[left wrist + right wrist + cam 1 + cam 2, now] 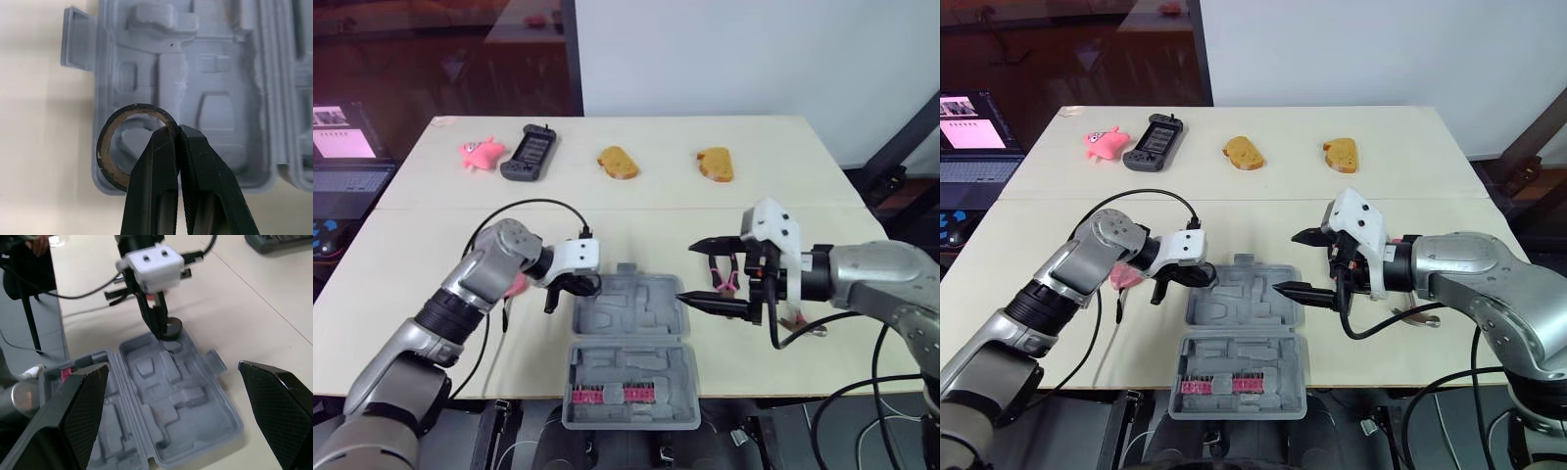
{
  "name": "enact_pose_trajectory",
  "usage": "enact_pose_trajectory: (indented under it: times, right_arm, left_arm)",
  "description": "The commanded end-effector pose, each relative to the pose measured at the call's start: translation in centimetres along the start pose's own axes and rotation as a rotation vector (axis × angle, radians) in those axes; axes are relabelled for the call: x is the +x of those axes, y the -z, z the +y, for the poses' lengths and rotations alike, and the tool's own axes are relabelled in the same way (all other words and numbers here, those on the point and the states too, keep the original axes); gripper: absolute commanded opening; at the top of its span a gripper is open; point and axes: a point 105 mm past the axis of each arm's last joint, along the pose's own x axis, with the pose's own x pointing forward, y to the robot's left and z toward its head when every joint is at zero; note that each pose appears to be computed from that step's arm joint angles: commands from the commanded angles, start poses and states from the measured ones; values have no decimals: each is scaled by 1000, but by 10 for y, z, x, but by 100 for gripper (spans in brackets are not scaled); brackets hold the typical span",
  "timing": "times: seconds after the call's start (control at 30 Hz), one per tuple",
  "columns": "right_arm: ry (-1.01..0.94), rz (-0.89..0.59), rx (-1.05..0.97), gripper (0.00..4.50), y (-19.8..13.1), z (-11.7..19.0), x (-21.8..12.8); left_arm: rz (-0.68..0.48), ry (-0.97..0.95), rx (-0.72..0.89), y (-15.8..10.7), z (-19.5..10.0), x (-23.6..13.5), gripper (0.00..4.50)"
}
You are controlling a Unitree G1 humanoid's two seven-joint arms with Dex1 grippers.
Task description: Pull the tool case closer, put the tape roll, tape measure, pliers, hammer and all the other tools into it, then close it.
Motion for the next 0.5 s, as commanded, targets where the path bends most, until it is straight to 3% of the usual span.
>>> enact_pose_trajectory:
  times: [0.03,0.27,0.5]
  right_arm:
    - [18,-29,-43,450,-11,0,-5]
    - [18,-37,-36,450,-12,0,-6]
    - [17,-41,-37,450,-14,-1,-5]
  left_arm:
    - [8,-2,37,-2,3,4,11]
    - [44,6,26,14,0,11,11]
    - [35,-13,18,12,5,10,11]
